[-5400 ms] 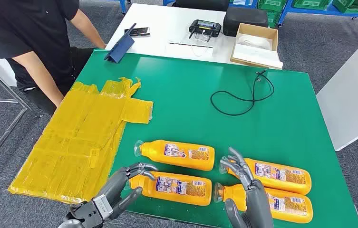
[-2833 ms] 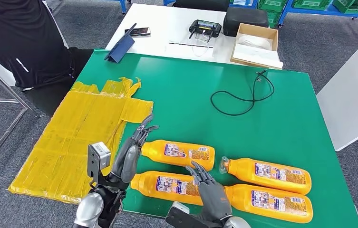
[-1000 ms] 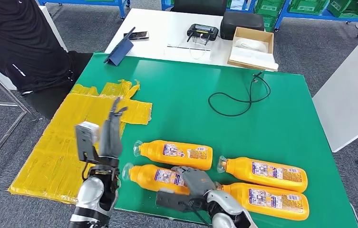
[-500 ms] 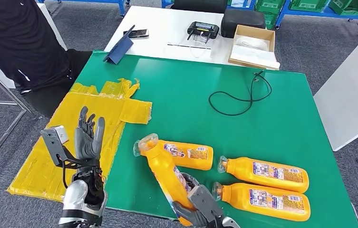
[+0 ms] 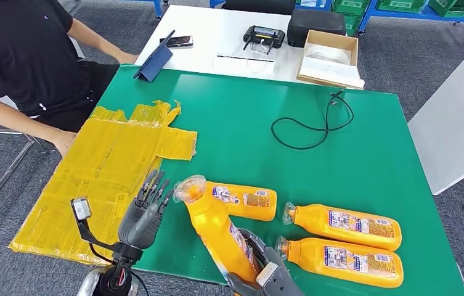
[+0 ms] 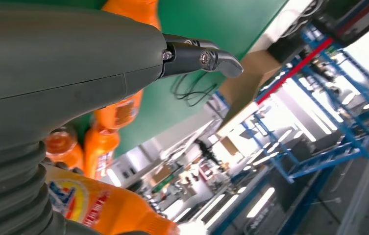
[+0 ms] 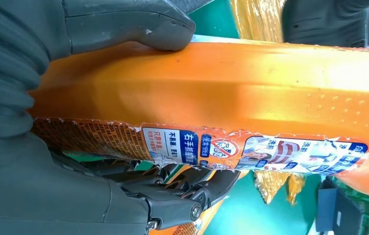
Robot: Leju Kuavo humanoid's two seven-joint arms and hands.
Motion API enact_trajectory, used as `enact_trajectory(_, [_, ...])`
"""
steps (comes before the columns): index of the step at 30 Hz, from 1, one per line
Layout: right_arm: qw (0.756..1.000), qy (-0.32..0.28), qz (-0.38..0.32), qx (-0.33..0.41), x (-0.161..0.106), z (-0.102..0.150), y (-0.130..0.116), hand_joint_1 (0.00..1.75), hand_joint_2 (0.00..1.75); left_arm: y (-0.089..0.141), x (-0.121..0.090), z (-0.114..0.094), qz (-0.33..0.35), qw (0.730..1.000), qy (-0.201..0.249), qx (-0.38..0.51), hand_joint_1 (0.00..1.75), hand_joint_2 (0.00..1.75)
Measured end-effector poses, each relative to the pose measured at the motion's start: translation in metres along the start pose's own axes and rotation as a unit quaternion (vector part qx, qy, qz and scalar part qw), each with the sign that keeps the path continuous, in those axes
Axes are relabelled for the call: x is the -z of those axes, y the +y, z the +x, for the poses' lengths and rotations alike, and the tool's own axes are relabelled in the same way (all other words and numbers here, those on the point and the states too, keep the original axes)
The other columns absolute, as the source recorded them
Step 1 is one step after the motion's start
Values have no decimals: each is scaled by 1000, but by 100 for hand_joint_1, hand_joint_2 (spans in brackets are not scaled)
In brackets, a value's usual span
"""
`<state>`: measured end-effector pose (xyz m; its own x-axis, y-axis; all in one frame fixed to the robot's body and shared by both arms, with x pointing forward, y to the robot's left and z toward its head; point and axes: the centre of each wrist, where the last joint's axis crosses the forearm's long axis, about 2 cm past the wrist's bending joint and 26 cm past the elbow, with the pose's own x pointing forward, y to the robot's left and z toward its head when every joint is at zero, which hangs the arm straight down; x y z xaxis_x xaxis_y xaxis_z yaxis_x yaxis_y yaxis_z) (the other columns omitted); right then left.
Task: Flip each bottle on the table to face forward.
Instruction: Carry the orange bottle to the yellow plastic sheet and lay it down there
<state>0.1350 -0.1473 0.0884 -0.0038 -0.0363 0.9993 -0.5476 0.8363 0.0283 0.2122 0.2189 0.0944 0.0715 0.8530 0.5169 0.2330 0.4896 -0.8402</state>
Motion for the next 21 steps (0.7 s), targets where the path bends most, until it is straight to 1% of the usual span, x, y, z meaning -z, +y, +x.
enact_trajectory(5, [1000,-5,3,-2,-3,2,0,175,175,3,-5,-4,-5,1000,18,-1,0,175])
enact_trajectory(12, [1000,-15,5,-1,-5,5,0,175,175,-3,-6,-12,-42,999,28,13,0,175])
enact_trajectory(17, [999,-13,14,32,-6,5,1,175,175,-11,-6,-16,-73,997,36,21,0,175])
enact_trajectory(21, [999,-13,21,44,-7,4,2,175,175,-13,-6,-19,-87,995,41,21,0,175])
